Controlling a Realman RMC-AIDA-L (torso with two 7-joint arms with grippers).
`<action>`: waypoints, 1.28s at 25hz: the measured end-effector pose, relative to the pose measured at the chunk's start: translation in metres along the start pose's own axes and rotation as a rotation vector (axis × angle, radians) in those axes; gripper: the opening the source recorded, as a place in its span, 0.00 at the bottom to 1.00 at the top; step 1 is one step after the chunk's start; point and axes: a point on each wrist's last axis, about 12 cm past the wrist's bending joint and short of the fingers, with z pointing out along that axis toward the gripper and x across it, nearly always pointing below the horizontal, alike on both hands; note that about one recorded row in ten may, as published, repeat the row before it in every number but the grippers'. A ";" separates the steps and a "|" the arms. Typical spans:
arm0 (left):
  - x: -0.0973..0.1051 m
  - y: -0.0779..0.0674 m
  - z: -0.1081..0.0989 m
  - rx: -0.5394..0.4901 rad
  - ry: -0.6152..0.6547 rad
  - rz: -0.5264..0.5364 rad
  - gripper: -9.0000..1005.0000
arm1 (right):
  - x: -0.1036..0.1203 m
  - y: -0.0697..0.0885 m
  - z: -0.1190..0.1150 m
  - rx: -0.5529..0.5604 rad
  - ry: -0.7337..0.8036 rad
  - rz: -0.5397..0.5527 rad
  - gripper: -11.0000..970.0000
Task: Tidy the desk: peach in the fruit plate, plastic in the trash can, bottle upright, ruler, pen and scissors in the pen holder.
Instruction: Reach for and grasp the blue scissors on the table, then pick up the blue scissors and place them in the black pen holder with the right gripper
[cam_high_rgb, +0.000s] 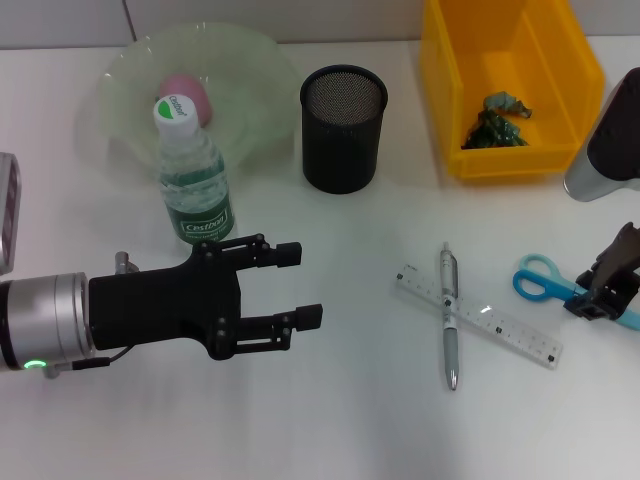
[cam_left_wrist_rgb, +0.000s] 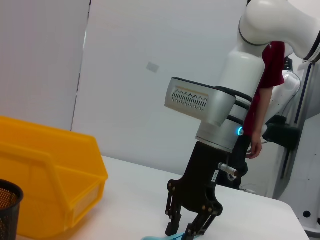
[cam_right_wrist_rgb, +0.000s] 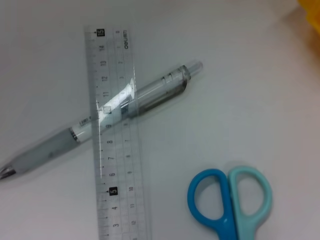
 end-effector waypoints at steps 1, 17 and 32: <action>0.000 0.000 0.000 0.000 0.000 0.000 0.74 | 0.000 0.000 0.000 0.000 0.000 0.000 0.33; 0.000 -0.001 -0.001 0.001 -0.008 -0.002 0.74 | 0.007 0.000 -0.016 0.026 -0.094 0.007 0.24; -0.001 -0.002 -0.002 0.008 -0.014 0.001 0.74 | 0.039 -0.036 -0.055 -0.099 -1.142 0.258 0.25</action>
